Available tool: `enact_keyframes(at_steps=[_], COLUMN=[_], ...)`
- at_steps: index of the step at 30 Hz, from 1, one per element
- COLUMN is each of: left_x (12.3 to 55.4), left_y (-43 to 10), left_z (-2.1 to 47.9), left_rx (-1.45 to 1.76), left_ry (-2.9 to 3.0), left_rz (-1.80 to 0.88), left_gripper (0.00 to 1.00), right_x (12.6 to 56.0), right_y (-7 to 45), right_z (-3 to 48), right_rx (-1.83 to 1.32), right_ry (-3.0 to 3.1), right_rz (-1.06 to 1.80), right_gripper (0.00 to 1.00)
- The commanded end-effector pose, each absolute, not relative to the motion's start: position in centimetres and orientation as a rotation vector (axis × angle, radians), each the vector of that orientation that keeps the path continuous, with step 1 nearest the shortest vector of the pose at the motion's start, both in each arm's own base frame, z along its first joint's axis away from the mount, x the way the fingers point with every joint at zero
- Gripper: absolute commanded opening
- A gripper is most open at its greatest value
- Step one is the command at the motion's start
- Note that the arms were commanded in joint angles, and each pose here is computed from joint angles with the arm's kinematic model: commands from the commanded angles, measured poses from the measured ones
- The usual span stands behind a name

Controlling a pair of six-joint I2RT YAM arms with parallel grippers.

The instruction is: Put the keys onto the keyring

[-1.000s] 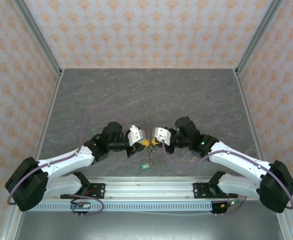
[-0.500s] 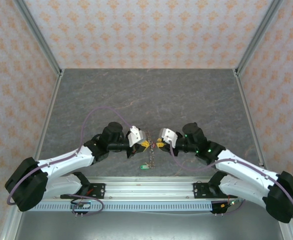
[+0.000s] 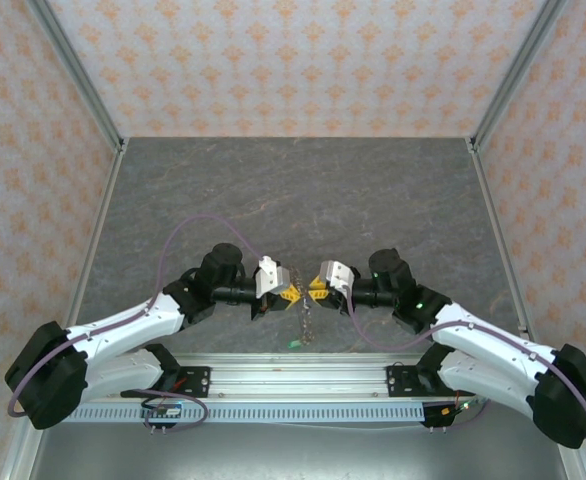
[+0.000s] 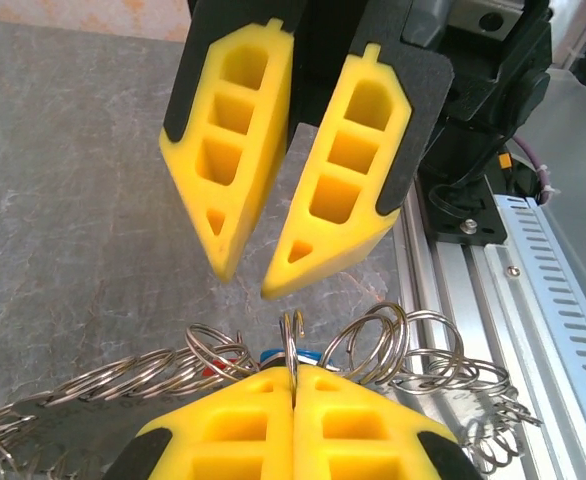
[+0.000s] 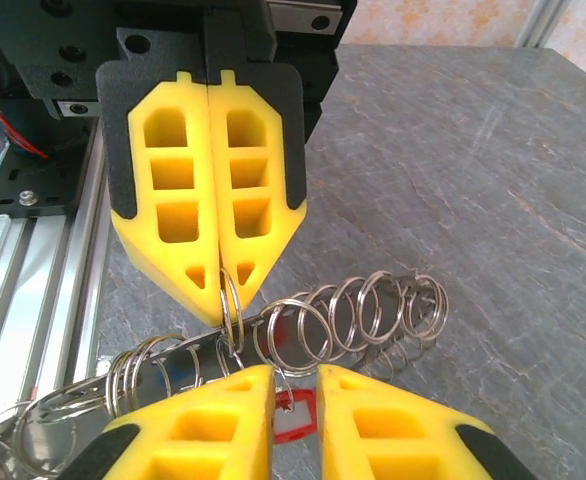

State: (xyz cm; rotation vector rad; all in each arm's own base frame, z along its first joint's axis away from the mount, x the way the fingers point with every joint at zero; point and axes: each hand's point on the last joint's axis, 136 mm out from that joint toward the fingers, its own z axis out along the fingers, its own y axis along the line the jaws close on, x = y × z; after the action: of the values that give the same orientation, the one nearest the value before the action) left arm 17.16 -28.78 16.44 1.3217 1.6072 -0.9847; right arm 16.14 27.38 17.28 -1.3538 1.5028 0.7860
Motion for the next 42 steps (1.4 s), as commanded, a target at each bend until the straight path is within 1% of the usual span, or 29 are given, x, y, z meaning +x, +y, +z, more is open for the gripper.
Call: enact_keyframes(at_steps=[1, 10, 17, 19, 22, 31, 36, 42], left_x=[16.5, 16.6, 16.9, 17.0, 17.0, 17.0, 17.0, 17.2], left_y=[-29.4, -29.7, -30.0, -30.1, -30.2, -30.1, -30.0, -30.2], left_z=[19.0, 18.8, 18.8, 18.7, 18.6, 18.6, 18.5, 18.4], left_rx=[1.368, 1.378, 1.379, 1.382, 1.384, 1.383, 1.392, 1.394], left_ry=[1.498, 1.511, 1.520, 1.520, 1.524, 1.536, 1.534, 1.539], left_rz=[-1.012, -1.031, -1.030, -1.034, -1.037, -1.023, -1.007, -1.011], left_gripper=[0.00, 0.00, 0.00, 0.00, 0.00, 0.00, 0.00, 0.00], right_x=[15.5, 14.2, 14.1, 14.7, 14.6, 14.7, 13.8, 13.4], right_y=[27.9, 27.9, 27.7, 27.7, 27.9, 26.3, 26.0, 26.8], right_z=[18.3, 17.7, 17.5, 17.5, 17.7, 17.7, 17.4, 18.0], right_rx=[-1.372, -1.411, -1.405, -1.374, -1.370, -1.342, -1.360, -1.348], right_ry=[1.401, 1.398, 1.407, 1.415, 1.409, 1.416, 1.429, 1.397], right_rz=[0.818, 0.893, 0.888, 0.866, 0.888, 0.788, 0.817, 0.901], right_gripper=[0.17, 0.19, 0.25, 0.25, 0.20, 0.23, 0.23, 0.22])
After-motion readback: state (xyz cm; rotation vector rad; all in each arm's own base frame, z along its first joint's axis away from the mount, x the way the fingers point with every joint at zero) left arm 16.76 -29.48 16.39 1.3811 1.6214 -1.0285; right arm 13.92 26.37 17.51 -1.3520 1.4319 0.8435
